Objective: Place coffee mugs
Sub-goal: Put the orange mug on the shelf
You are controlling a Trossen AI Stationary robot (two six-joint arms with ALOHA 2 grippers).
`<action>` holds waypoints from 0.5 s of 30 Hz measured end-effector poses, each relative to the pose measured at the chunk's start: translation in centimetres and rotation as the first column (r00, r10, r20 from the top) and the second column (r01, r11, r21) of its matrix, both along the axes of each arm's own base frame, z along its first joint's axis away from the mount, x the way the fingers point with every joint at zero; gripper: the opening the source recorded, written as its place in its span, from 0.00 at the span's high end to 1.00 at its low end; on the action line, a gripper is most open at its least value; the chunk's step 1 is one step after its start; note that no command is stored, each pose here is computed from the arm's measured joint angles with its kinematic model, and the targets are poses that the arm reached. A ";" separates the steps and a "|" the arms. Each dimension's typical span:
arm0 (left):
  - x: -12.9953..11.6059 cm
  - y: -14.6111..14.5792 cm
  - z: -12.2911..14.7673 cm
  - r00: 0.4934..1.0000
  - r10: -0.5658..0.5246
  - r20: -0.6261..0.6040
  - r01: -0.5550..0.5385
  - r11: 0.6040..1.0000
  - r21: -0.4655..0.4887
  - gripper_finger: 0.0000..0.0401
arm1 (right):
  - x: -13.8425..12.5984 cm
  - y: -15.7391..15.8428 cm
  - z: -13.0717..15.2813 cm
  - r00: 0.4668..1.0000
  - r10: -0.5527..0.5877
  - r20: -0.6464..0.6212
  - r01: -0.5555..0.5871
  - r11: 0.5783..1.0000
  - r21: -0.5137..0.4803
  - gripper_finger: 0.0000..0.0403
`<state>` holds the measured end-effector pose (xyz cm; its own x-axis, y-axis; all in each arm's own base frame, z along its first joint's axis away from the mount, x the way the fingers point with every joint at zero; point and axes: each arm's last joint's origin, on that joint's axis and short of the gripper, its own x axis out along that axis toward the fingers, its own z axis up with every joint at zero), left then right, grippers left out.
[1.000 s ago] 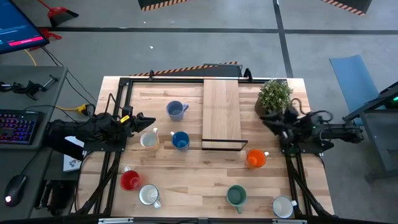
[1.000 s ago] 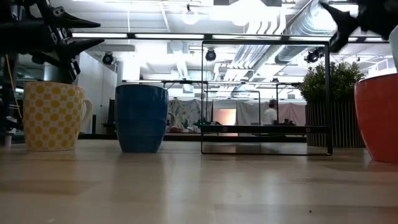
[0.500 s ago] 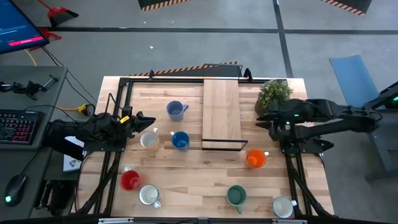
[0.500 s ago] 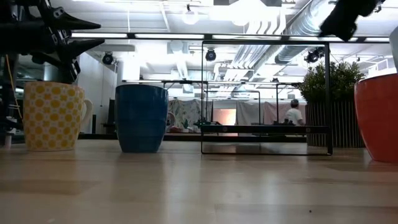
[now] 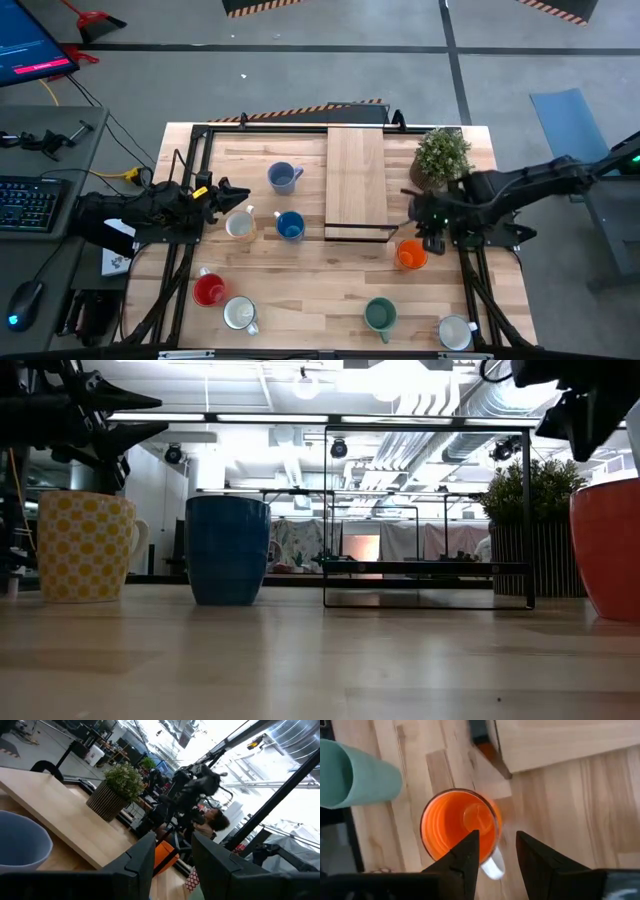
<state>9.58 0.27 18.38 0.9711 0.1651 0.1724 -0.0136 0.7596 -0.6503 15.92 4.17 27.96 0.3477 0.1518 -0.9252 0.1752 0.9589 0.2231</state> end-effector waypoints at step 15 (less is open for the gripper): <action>0.0 0.0 0.0 1.000 0.000 -0.005 0.000 1.000 0.018 0.71 | -1.3 3.9 -4.3 0.997 -0.078 -0.006 0.076 0.986 -0.150 0.72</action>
